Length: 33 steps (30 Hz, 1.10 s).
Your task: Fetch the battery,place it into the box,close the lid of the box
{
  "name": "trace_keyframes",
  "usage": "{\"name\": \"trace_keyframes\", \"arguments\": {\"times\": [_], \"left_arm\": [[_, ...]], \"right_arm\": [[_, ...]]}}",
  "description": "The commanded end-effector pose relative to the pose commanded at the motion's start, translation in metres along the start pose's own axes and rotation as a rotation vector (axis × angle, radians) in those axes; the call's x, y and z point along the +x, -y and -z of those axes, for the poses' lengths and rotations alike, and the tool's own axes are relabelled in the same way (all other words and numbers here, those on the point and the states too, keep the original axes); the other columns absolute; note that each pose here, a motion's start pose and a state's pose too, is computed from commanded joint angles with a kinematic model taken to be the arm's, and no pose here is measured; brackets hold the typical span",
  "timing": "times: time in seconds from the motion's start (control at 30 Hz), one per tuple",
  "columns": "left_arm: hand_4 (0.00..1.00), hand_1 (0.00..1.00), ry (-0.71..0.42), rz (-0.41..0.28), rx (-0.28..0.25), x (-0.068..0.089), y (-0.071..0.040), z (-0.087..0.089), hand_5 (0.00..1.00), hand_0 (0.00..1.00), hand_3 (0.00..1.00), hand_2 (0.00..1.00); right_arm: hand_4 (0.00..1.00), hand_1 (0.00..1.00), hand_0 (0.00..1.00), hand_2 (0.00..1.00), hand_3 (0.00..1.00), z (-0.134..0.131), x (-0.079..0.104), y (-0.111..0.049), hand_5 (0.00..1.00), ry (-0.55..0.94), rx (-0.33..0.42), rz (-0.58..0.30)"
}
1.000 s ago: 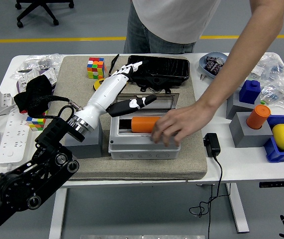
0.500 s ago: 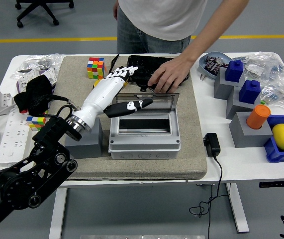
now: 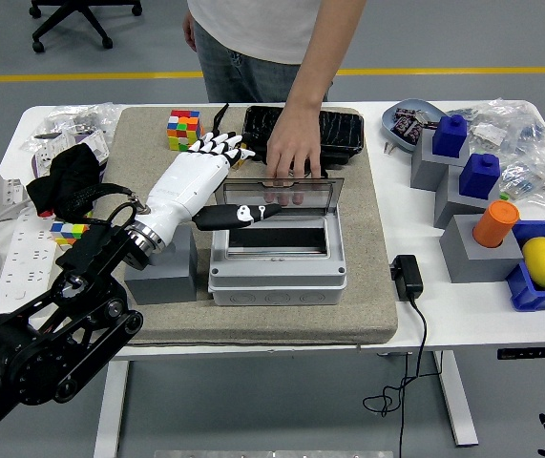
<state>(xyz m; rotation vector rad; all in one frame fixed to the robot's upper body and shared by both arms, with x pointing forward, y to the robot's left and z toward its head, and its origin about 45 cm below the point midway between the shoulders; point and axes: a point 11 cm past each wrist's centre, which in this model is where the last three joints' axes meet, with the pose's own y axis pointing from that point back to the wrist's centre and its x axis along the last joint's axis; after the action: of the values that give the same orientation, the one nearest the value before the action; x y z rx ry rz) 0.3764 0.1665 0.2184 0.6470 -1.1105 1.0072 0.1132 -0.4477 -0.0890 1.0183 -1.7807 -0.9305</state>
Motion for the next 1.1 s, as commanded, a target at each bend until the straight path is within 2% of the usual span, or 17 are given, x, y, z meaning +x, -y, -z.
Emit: {"name": "trace_keyframes", "arguments": {"times": [0.2, 0.23, 0.37, 0.4, 0.6, 0.63, 0.8, 0.83, 1.0, 1.03, 1.1], "left_arm": [[0.998, 0.998, 0.009, 0.012, 0.002, -0.002, -0.001, -0.001, 0.998, 0.998, 0.692, 0.937], [0.998, 0.998, 0.01, 0.015, 0.002, -0.002, -0.001, -0.001, 0.998, 0.998, 0.661, 0.902], [0.998, 0.998, 0.013, 0.021, -0.004, -0.003, -0.001, -0.003, 0.998, 0.998, 0.661, 0.902], [0.998, 0.984, 0.013, 0.024, -0.005, -0.003, -0.001, -0.003, 0.998, 0.998, 0.603, 0.822], [0.998, 0.984, 0.002, 0.012, 0.001, -0.002, -0.002, -0.004, 0.998, 0.998, 0.603, 0.822], [0.998, 0.927, 0.001, 0.01, 0.0, -0.002, -0.002, -0.004, 0.998, 0.998, 0.552, 0.754], [0.998, 0.927, -0.007, 0.002, -0.005, -0.001, -0.004, -0.009, 0.998, 0.998, 0.552, 0.754], [0.998, 0.814, -0.008, -0.002, -0.007, 0.0, -0.004, -0.01, 0.998, 0.998, 0.644, 0.667], [0.998, 0.814, -0.015, -0.002, -0.024, -0.001, -0.007, -0.018, 0.998, 0.998, 0.644, 0.667], [0.998, 0.708, -0.017, -0.003, -0.029, -0.001, -0.008, -0.02, 0.998, 0.998, 0.647, 0.567], [0.998, 0.708, -0.019, -0.001, -0.034, -0.001, -0.009, -0.022, 0.998, 0.998, 0.647, 0.567]], "right_arm": [[0.998, 0.827, 0.864, 0.787, 0.78, 0.001, 0.0, 0.0, 0.998, 0.002, 0.002, 0.0], [0.998, 0.828, 0.864, 0.787, 0.78, 0.001, 0.0, 0.0, 0.998, 0.003, 0.002, 0.0], [0.998, 0.828, 0.864, 0.787, 0.78, 0.002, 0.0, 0.0, 0.998, 0.005, 0.004, -0.001], [0.998, 0.827, 0.863, 0.788, 0.78, 0.002, 0.0, 0.0, 0.998, 0.005, 0.004, -0.001], [0.998, 0.827, 0.863, 0.788, 0.78, 0.002, -0.001, 0.0, 0.998, 0.006, 0.005, 0.001], [0.998, 0.827, 0.863, 0.788, 0.78, 0.002, -0.001, 0.0, 0.998, 0.006, 0.005, 0.001], [0.998, 0.827, 0.863, 0.788, 0.78, 0.003, -0.001, 0.0, 0.998, 0.007, 0.005, 0.0], [0.998, 0.827, 0.862, 0.788, 0.781, 0.003, 0.0, 0.0, 0.998, 0.007, 0.006, 0.0], [0.998, 0.827, 0.862, 0.788, 0.781, 0.003, 0.0, 0.0, 0.998, 0.008, 0.007, -0.002], [0.998, 0.827, 0.863, 0.788, 0.783, 0.004, 0.0, 0.0, 0.998, 0.009, 0.008, -0.002], [0.998, 0.827, 0.863, 0.788, 0.783, 0.004, 0.0, 0.0, 0.998, 0.009, 0.009, -0.003]]}}
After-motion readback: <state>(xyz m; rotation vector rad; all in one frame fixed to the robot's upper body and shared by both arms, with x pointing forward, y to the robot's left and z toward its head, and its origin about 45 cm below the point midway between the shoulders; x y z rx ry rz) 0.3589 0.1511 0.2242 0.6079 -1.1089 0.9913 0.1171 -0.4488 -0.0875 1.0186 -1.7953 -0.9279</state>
